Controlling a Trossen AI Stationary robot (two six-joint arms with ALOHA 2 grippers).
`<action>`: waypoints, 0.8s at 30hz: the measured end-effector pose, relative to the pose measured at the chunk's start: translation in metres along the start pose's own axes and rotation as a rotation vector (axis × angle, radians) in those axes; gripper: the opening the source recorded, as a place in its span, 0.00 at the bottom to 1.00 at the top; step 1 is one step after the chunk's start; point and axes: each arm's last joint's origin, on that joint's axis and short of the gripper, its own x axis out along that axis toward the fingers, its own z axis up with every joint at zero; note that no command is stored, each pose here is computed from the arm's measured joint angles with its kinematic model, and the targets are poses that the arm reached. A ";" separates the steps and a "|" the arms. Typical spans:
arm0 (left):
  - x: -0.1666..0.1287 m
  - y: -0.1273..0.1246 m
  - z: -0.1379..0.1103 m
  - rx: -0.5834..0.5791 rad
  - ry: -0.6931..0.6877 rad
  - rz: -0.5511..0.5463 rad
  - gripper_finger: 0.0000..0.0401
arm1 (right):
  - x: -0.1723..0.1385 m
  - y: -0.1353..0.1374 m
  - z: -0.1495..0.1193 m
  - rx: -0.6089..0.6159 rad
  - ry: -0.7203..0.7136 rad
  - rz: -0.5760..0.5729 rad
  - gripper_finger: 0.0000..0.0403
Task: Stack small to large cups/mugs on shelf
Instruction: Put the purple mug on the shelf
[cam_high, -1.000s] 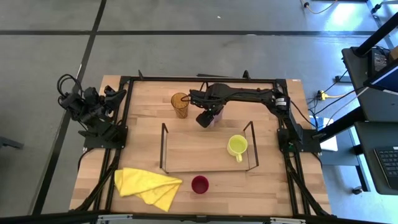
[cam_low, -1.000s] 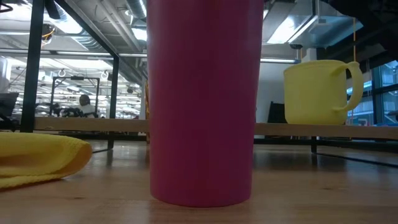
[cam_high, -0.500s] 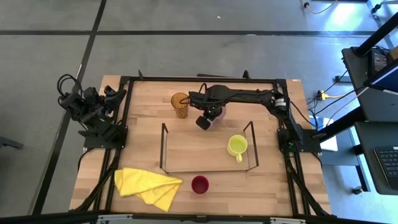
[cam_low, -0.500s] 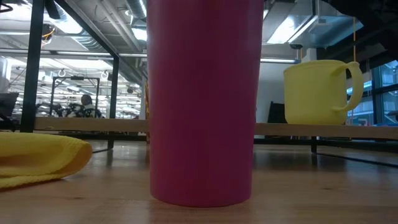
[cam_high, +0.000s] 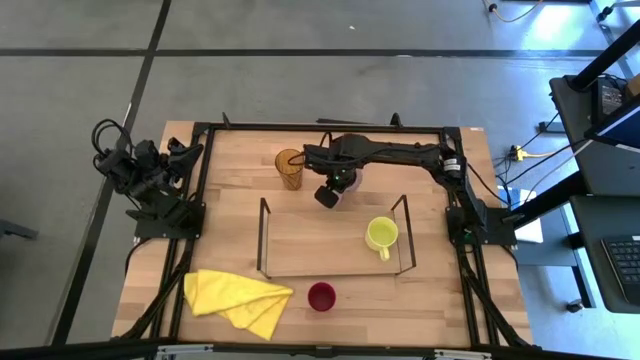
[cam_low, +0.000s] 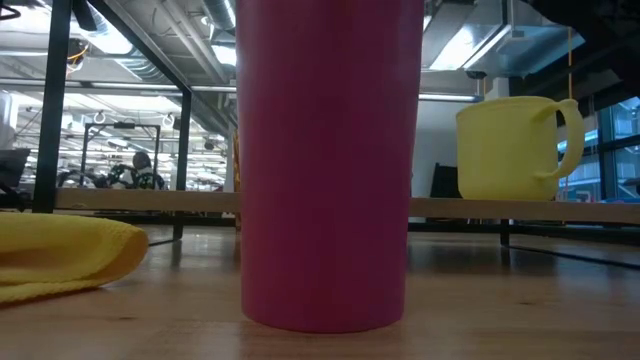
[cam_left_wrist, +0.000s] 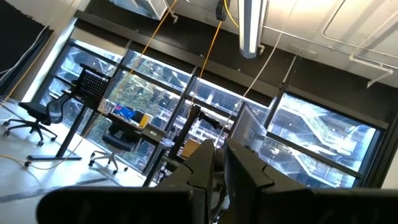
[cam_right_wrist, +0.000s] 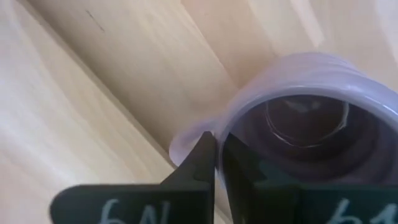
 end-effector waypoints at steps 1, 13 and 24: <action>0.000 0.000 0.000 0.000 0.000 0.000 0.08 | -0.005 0.001 0.002 -0.001 -0.015 0.006 0.04; 0.000 0.000 0.000 0.000 0.000 0.000 0.08 | -0.080 0.005 -0.011 -0.038 0.065 0.189 0.04; 0.000 0.000 0.000 0.000 0.000 0.000 0.08 | -0.094 0.070 -0.045 -0.247 0.058 0.336 0.04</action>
